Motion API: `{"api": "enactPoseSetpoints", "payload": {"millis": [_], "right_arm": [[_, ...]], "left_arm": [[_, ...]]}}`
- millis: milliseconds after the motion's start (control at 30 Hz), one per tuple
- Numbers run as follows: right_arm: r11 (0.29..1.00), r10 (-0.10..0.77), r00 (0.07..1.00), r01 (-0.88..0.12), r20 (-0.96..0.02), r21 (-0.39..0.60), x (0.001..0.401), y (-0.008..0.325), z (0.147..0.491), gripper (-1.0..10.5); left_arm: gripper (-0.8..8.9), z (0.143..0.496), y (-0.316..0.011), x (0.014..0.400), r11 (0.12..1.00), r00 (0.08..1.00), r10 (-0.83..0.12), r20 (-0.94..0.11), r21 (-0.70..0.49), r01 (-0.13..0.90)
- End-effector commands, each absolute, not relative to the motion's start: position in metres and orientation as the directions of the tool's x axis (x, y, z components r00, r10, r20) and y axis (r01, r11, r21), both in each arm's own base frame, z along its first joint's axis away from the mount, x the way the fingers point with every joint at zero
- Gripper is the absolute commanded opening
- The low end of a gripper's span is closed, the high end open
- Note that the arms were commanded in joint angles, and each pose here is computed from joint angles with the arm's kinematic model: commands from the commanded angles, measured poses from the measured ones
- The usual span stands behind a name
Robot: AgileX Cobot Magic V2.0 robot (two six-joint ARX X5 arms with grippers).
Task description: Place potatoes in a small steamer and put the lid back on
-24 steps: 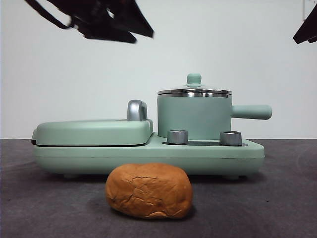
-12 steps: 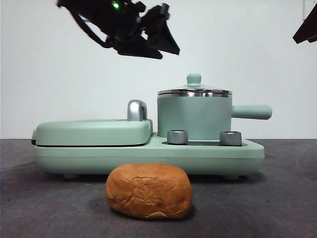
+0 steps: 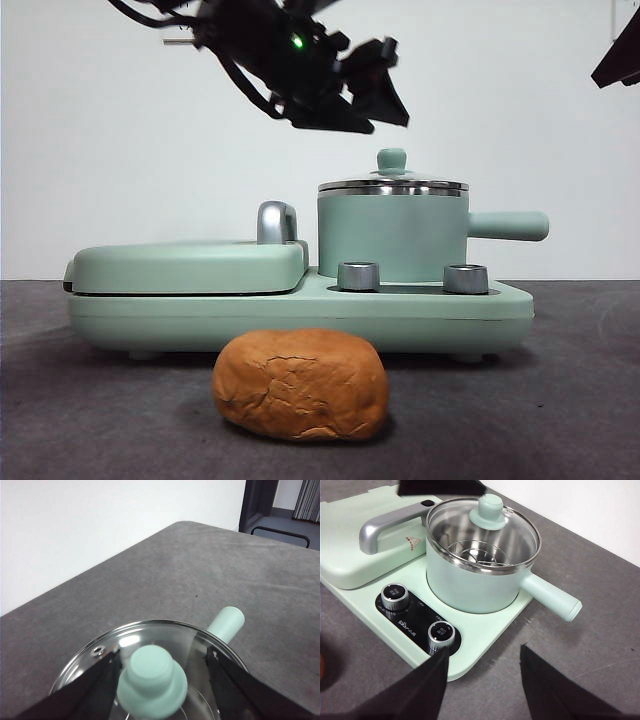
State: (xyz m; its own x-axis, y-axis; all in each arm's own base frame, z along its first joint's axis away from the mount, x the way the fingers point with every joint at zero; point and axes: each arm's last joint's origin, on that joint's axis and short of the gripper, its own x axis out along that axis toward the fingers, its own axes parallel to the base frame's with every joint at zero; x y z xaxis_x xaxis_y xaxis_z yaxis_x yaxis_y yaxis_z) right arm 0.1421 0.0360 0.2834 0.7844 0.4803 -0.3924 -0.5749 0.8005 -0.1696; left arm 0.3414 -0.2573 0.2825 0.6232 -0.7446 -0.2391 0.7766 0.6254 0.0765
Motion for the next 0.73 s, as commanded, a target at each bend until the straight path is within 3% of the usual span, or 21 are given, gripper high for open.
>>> {"api": "enactPoseSetpoints", "payload": {"millis": [33,400,733], "right_arm": [[0.805,0.483,0.793,-0.569,-0.373,-0.168,0.143,0.037,0.29,2.3],[0.804,0.483,0.792,-0.57,-0.373,-0.168,0.143,0.037,0.29,2.3],[0.805,0.483,0.792,-0.57,-0.373,-0.168,0.143,0.037,0.29,2.3]], "left_arm": [[2.76,0.276,-0.268,0.35,0.619,0.618,-0.749,-0.241,0.08,0.781],[2.74,0.257,-0.275,0.362,0.619,0.612,-0.741,-0.276,0.072,0.782],[2.47,0.261,-0.276,0.363,0.621,0.622,-0.747,-0.235,0.084,0.779]]}}
